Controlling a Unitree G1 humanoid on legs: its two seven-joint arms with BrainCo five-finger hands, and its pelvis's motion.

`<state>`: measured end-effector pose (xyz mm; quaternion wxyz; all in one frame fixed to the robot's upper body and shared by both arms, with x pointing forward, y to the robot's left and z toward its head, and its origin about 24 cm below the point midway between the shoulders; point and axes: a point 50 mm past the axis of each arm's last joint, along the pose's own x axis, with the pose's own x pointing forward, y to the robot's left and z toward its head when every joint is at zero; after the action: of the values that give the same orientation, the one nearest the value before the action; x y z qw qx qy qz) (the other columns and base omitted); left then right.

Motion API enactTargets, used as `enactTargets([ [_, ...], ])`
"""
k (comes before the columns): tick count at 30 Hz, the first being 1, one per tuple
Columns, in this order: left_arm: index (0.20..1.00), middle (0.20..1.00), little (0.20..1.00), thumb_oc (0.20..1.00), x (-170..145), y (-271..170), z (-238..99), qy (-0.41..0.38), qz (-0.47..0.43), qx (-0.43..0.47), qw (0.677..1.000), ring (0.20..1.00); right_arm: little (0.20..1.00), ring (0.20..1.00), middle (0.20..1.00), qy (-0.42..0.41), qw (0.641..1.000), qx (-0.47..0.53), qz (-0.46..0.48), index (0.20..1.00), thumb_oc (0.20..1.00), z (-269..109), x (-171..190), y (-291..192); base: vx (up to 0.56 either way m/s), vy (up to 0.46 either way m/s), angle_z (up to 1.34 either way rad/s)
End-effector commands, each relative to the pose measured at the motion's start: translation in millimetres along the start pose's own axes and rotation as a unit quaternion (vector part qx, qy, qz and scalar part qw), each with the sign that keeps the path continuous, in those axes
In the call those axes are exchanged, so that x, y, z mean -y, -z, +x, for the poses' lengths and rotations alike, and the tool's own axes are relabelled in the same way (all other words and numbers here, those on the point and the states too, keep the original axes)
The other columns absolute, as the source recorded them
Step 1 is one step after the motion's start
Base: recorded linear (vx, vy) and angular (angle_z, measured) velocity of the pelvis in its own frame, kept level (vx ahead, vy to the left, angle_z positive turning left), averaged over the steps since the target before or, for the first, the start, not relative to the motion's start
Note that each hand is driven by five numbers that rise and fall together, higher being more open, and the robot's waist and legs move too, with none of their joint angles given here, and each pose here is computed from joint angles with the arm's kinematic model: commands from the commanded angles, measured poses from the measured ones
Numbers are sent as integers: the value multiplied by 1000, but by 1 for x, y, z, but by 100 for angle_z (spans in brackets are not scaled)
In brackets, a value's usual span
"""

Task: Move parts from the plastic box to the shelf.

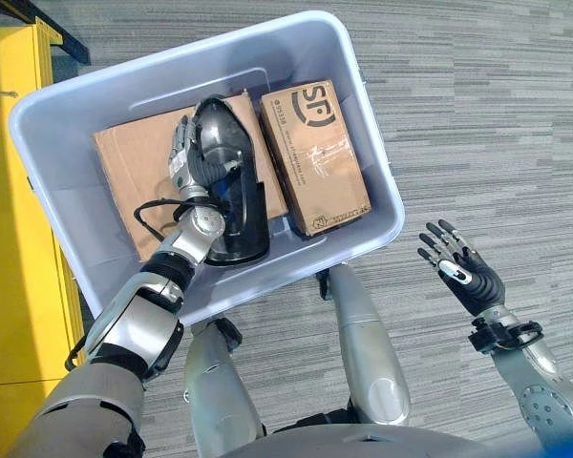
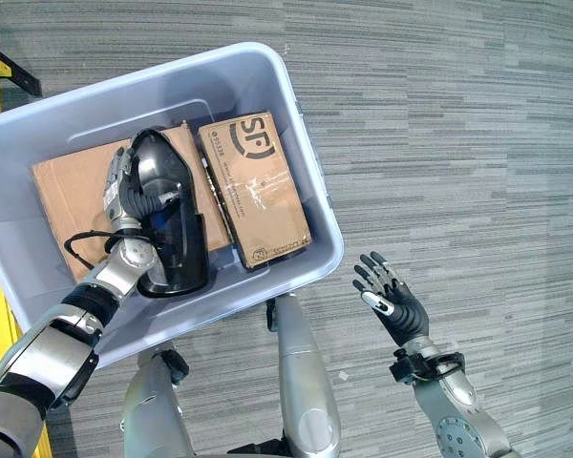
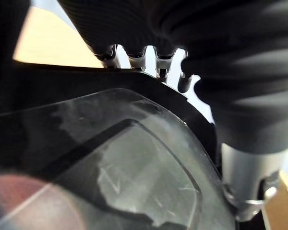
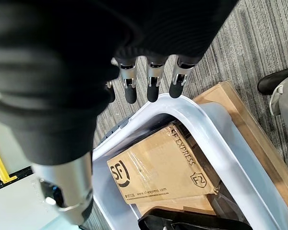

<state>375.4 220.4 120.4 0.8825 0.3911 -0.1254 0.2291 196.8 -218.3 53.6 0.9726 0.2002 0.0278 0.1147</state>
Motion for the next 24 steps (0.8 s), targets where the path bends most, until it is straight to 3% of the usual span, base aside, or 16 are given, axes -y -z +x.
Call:
enactTargets([
  [1,1000,1000,1000,1000,-22,-20,19,-30,2,58,998,1000,1000,1000,1000,7,1000,18,-19,1000,1000,-6,7,-7,0,0,0],
  [20,1000,1000,1000,1000,-4,-60,19,27,-2,142,989,1000,1000,1000,1000,10,1000,10,-15,1000,1000,-7,10,-4,0,0,0],
  [24,1000,1000,1000,1000,-8,-77,13,25,-47,180,982,1000,1000,1000,1000,14,1000,14,-18,1000,1000,-7,10,-4,0,0,0],
])
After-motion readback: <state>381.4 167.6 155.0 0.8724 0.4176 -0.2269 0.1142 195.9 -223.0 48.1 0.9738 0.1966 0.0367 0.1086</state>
